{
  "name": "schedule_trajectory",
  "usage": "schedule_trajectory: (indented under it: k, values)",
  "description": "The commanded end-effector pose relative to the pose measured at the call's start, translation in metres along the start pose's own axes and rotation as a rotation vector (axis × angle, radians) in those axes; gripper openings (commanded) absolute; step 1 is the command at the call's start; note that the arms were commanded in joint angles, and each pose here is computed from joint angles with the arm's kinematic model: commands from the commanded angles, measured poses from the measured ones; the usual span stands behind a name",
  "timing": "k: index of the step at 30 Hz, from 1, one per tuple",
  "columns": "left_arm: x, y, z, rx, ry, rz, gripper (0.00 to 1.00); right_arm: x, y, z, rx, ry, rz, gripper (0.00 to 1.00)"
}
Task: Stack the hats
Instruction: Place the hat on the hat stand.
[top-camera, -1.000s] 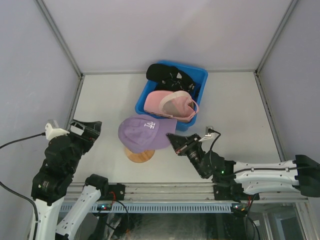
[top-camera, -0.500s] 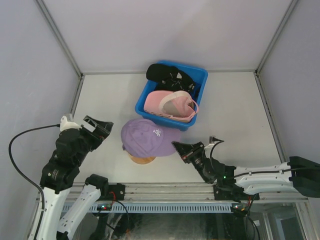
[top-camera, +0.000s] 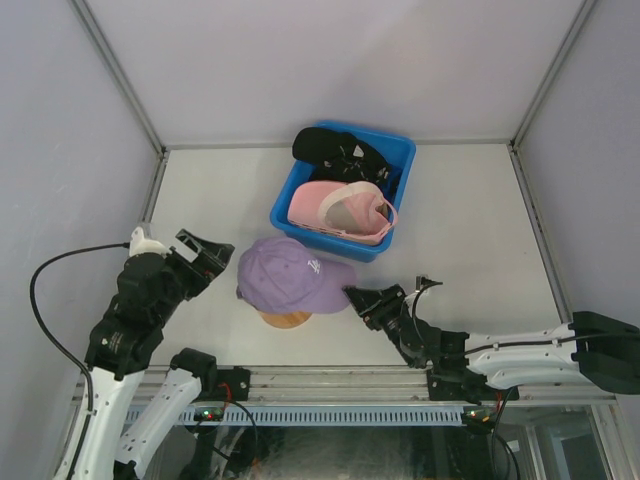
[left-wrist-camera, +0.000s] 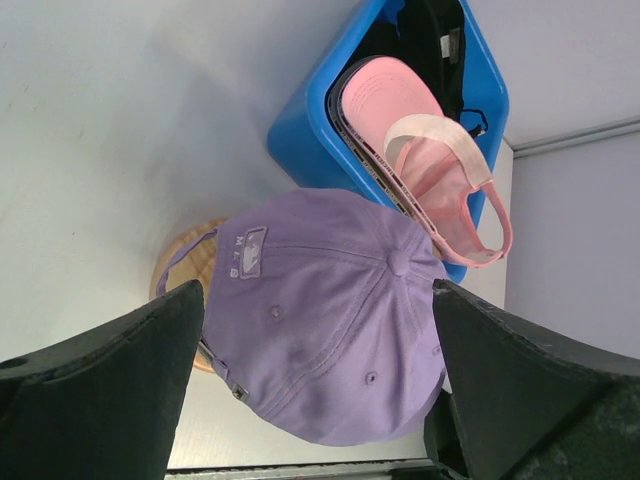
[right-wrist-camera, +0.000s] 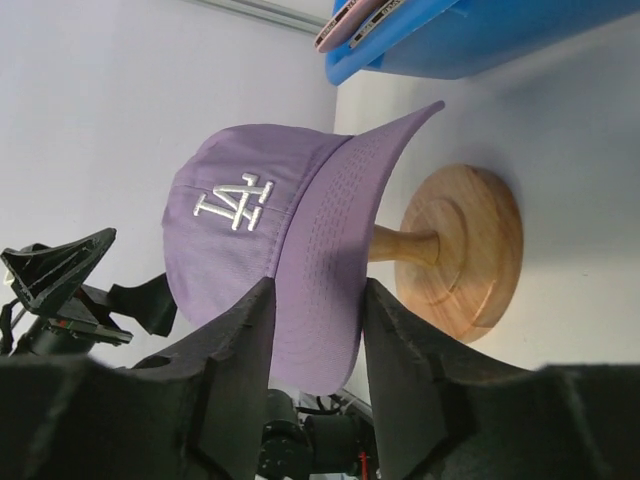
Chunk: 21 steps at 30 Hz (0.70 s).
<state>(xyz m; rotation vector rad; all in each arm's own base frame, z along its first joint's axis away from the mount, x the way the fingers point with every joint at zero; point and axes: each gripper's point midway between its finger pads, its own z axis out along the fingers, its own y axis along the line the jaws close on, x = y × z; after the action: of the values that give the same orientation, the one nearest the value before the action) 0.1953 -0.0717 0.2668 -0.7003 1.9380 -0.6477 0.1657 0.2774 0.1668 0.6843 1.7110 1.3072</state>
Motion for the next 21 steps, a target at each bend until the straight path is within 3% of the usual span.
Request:
schedule_trajectory:
  k: [1, 21]
  values:
    - [0.005, -0.001, 0.006, 0.025, 0.017, 0.028, 0.99, -0.007, -0.001, -0.002, 0.01, -0.021, 0.004, 0.42]
    - [0.017, -0.009, 0.014, 0.071, 0.076, 0.042, 1.0, -0.025, -0.012, -0.02, 0.1, -0.028, -0.15, 0.53]
